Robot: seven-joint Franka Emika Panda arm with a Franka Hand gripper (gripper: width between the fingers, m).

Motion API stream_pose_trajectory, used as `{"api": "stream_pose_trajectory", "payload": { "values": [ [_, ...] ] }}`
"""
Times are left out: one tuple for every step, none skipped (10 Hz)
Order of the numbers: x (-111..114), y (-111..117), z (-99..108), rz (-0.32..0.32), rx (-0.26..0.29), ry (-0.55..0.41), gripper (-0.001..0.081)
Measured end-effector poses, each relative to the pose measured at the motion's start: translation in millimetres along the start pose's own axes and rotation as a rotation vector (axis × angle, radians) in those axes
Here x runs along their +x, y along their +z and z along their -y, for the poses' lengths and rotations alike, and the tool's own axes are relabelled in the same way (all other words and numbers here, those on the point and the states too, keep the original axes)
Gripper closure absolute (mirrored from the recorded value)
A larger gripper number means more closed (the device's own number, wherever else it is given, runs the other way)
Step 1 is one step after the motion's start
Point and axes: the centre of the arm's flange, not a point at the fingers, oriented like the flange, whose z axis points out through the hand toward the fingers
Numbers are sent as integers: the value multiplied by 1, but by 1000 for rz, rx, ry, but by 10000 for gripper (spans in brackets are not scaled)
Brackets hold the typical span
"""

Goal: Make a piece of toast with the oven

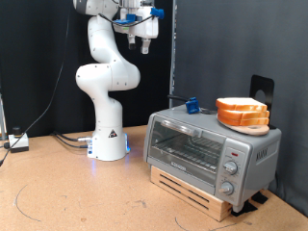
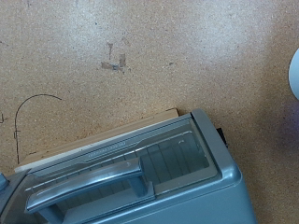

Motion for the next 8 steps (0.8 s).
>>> {"api": "stream_pose_trajectory", "payload": {
  "values": [
    [-3,-1,-1,10,12,-40,-1],
    [-10,-4,-6,36,29,-155,-1],
    [-19,-7,-15,58,39,-283,-1],
    [-26,-9,-24,60,45,-411,-1],
    [-33,-8,-30,60,53,-538,-1],
    [-35,-5,-31,62,56,-642,-1],
    [-34,-5,-30,63,55,-595,-1],
    [-39,-7,-33,93,64,-690,-1]
  ]
}}
